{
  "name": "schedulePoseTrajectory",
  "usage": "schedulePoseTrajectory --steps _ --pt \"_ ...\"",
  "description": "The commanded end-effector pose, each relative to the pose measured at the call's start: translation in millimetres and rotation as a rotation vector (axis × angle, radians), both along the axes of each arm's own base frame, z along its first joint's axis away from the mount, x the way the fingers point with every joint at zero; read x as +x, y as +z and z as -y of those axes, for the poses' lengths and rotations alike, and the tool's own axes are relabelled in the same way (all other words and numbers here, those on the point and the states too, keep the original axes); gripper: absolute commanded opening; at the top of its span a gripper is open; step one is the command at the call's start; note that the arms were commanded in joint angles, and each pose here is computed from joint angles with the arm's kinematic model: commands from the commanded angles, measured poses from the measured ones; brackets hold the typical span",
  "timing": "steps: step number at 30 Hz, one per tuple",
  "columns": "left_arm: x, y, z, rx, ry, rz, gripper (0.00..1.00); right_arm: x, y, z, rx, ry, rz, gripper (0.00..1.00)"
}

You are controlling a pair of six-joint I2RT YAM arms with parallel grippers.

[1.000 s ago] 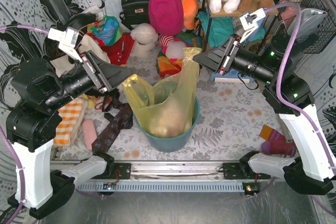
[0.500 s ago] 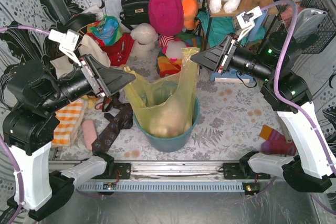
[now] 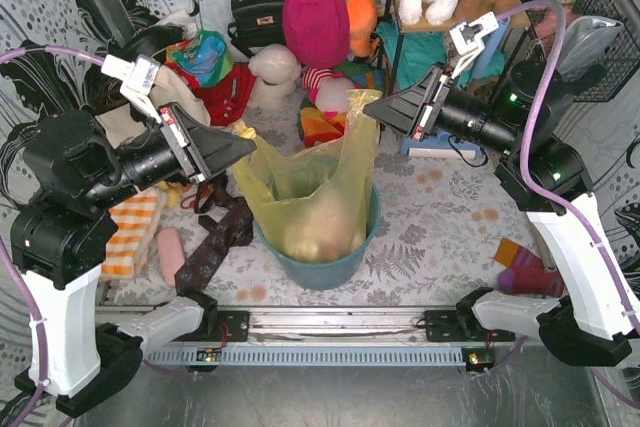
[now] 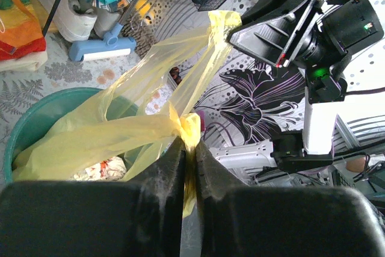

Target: Tie the trash bag

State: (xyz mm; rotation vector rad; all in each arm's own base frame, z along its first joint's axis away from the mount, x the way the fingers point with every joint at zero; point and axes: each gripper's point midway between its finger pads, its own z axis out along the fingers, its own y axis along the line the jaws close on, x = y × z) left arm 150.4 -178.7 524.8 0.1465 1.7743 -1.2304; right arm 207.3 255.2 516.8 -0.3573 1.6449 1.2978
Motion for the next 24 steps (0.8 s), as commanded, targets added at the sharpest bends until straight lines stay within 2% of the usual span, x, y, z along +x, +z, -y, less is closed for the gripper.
schedulePoseTrajectory --steps 1,4,11,14,19,20,22,24 --pt "-9 25 -2 -0.047 -0.008 0.104 0.2 -4 12 -3 0.042 0.025 0.035 0.19" --pt "-8 29 -4 -0.06 0.005 0.114 0.27 -3 13 -5 0.049 0.029 0.036 0.23" --pt "-3 33 -10 -0.056 0.057 0.14 0.3 4 14 -3 0.056 -0.004 0.037 0.26" --pt "-1 30 -10 -0.053 0.06 0.133 0.3 10 13 -1 0.061 -0.041 0.028 0.3" --pt "-1 28 -8 -0.057 0.051 0.126 0.26 12 11 -3 0.075 -0.042 0.015 0.31" --pt "0 28 -8 -0.056 0.052 0.127 0.24 13 11 -3 0.078 -0.043 0.015 0.28" --pt "-1 29 -8 -0.056 0.052 0.133 0.19 13 12 -4 0.083 -0.04 0.018 0.12" --pt "-1 30 -9 -0.054 0.056 0.137 0.15 13 13 -4 0.088 -0.039 0.018 0.02"
